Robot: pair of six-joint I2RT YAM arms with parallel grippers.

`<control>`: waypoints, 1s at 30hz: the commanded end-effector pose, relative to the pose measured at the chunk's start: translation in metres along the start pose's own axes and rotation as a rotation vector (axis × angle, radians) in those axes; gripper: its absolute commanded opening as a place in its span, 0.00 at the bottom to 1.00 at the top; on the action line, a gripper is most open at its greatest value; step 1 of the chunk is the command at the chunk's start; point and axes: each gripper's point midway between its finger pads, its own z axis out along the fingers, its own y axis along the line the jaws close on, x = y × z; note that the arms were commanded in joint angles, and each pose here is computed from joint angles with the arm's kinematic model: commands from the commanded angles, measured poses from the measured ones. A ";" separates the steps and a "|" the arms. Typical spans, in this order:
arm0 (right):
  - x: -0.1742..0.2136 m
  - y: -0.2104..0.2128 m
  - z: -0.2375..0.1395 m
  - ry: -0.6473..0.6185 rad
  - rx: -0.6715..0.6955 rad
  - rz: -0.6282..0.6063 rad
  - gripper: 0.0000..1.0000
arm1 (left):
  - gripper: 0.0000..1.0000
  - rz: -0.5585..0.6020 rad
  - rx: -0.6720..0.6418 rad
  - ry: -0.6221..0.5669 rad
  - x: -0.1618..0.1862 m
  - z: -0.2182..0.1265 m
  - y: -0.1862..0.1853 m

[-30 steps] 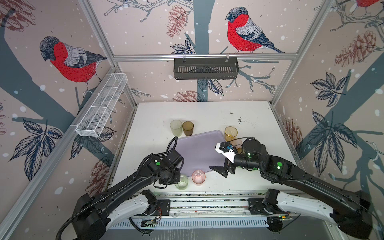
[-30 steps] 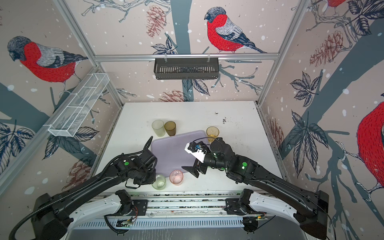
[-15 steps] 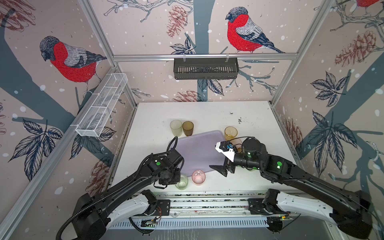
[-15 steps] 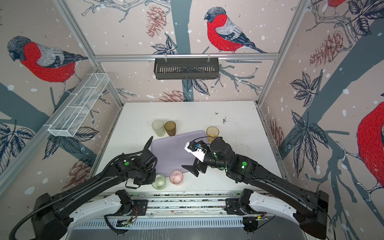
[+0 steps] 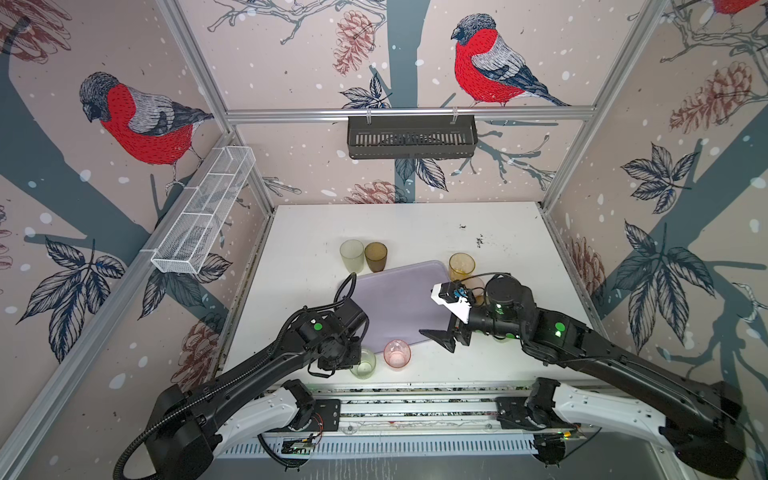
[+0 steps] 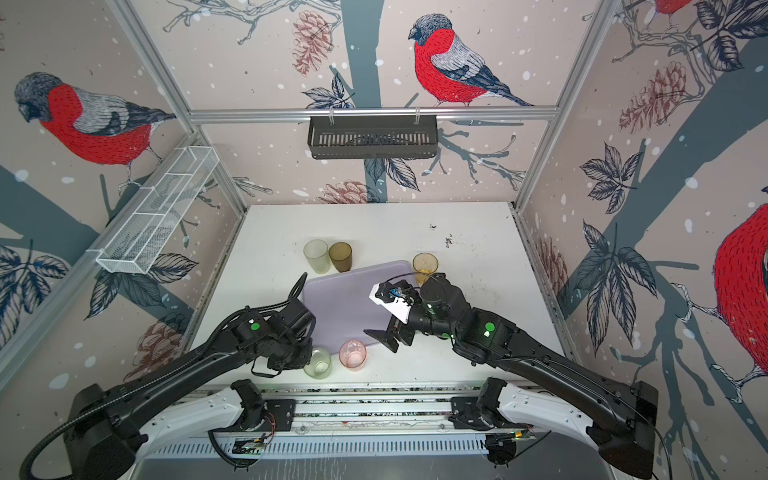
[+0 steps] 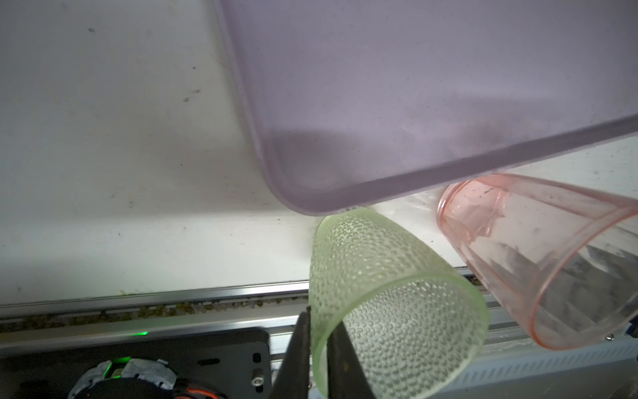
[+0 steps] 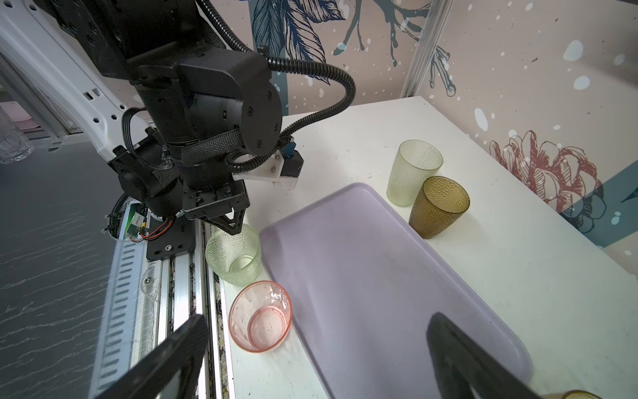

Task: Place the glasses into the tray
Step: 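Lift the pale green glass with the left gripper and carry it over the tray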

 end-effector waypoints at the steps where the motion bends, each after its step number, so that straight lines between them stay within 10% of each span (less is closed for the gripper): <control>1: -0.006 -0.003 -0.002 -0.015 0.015 -0.010 0.99 | 0.10 0.009 -0.010 0.008 0.002 0.001 0.002; 30: -0.010 -0.038 -0.003 -0.036 0.120 0.039 0.99 | 0.02 -0.035 -0.226 -0.165 -0.044 -0.072 0.013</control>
